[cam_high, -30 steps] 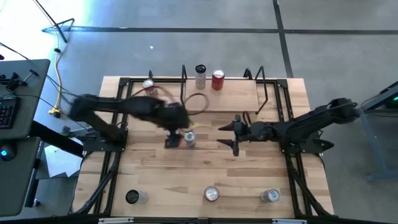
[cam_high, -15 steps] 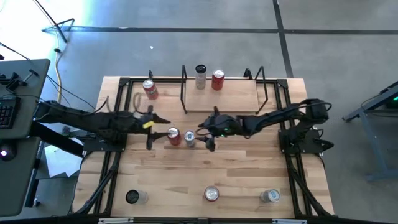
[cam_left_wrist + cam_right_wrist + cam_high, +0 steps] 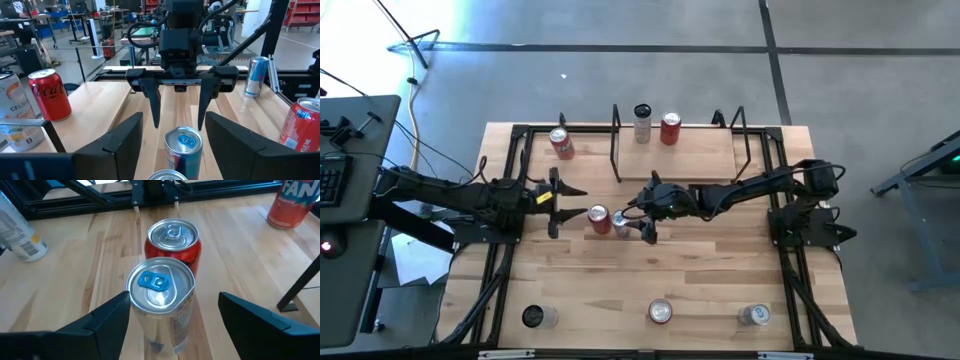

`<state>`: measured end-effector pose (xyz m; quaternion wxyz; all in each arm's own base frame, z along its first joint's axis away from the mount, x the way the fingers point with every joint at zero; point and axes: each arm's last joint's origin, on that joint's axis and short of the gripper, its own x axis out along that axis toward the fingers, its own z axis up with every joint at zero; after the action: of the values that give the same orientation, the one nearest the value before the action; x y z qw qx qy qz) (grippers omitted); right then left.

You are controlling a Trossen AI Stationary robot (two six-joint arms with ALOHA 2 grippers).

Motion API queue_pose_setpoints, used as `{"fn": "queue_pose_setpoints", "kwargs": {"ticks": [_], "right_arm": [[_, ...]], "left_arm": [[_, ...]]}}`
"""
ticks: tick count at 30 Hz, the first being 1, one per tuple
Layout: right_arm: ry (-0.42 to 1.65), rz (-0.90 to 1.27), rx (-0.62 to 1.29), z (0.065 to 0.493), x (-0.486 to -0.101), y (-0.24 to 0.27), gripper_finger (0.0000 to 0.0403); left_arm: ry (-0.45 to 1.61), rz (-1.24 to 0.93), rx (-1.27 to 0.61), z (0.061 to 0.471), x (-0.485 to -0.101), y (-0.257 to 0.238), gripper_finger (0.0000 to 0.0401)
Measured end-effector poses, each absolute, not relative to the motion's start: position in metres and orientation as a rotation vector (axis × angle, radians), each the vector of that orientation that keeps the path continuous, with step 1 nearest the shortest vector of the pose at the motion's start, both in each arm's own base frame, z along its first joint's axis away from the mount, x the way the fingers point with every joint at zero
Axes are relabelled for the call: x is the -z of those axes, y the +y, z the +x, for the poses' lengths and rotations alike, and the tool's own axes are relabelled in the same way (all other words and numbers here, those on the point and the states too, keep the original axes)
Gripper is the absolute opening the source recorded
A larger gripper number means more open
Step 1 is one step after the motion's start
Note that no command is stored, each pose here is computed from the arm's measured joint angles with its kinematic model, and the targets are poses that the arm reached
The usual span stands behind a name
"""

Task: Place canned beverage on shelf
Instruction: Put the top blue soda can on the shelf

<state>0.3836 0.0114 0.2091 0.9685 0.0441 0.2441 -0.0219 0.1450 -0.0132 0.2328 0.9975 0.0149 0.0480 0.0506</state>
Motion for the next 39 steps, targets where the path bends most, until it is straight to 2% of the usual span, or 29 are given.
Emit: {"fn": "queue_pose_setpoints", "kwargs": {"ticks": [24,27,31,36,39], "right_arm": [[0.396,0.111,0.037,0.405,-0.179,0.017,0.0285],[0.397,0.110,0.040,0.406,-0.176,0.017,0.0269],[0.395,0.105,0.034,0.407,-0.176,0.017,0.0224],[0.409,0.038,-0.047,0.404,-0.182,0.019,0.0221],[0.396,-0.006,-0.097,0.395,-0.203,0.020,0.0221]], "left_arm": [[0.093,0.021,-0.101,0.145,-0.233,-0.013,0.0204],[0.093,0.019,-0.101,0.145,-0.233,-0.013,0.0204],[0.093,0.011,-0.101,0.145,-0.233,-0.013,0.0204],[0.101,0.013,-0.101,0.145,-0.232,-0.013,0.0204],[0.101,0.018,-0.101,0.145,-0.232,-0.013,0.0204]]}}
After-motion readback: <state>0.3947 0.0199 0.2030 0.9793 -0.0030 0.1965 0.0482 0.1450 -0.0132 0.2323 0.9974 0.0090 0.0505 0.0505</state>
